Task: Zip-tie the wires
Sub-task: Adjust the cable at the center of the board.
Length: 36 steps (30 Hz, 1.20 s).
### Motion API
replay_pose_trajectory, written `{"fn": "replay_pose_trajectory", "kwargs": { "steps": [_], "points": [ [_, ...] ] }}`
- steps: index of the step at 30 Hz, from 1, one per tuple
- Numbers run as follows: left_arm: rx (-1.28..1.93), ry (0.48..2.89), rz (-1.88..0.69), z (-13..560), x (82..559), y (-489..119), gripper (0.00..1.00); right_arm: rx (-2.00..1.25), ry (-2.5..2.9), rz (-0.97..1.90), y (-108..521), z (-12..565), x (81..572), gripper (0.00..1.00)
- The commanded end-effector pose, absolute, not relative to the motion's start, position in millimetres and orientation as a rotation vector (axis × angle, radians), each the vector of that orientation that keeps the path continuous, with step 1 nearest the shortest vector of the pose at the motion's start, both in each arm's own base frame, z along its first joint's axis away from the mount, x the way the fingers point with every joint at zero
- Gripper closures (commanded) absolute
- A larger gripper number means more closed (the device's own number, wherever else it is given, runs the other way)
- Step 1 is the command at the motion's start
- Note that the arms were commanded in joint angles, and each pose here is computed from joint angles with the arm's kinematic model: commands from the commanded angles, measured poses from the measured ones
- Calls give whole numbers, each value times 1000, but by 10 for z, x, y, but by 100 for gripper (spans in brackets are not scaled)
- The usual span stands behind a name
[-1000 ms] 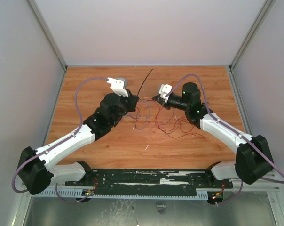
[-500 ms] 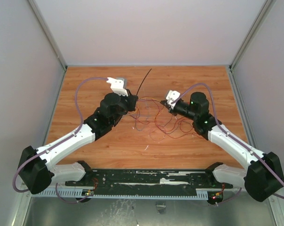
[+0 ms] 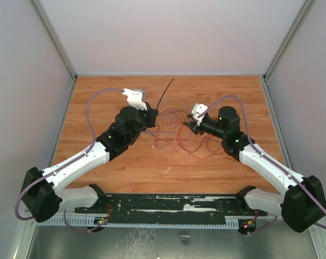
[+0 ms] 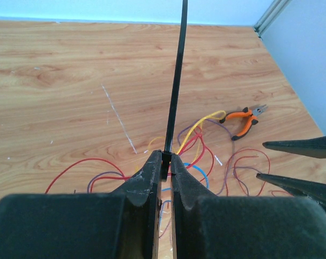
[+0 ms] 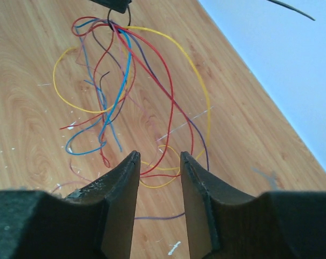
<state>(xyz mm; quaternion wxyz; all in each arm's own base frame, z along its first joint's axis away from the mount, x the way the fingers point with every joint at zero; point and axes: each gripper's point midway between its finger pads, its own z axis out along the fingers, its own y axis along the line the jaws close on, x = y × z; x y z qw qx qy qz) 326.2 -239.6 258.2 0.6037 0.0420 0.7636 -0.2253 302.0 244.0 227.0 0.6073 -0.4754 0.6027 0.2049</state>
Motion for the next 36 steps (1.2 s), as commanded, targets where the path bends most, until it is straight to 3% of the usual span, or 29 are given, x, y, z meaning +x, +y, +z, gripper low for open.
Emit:
{"fn": "replay_pose_trajectory", "kwargs": {
  "steps": [1,10,27,30,36],
  "points": [
    [85,1732,-511,2725,3296,-2354,100,-1089,1374,594,2553,2451,2907,62],
    [79,1738,-499,2711,3298,-2332,100,-1029,1401,824,2763,2406,2616,58],
    [75,1731,-514,2726,3260,-2315,100,-861,1674,950,3234,2122,2948,60],
    [76,1728,-518,2739,3252,-2315,100,-839,1680,934,3245,2121,3007,68],
    [80,1730,-520,2705,3253,-2326,100,-839,1702,874,3153,2101,3007,100]
  ]
}}
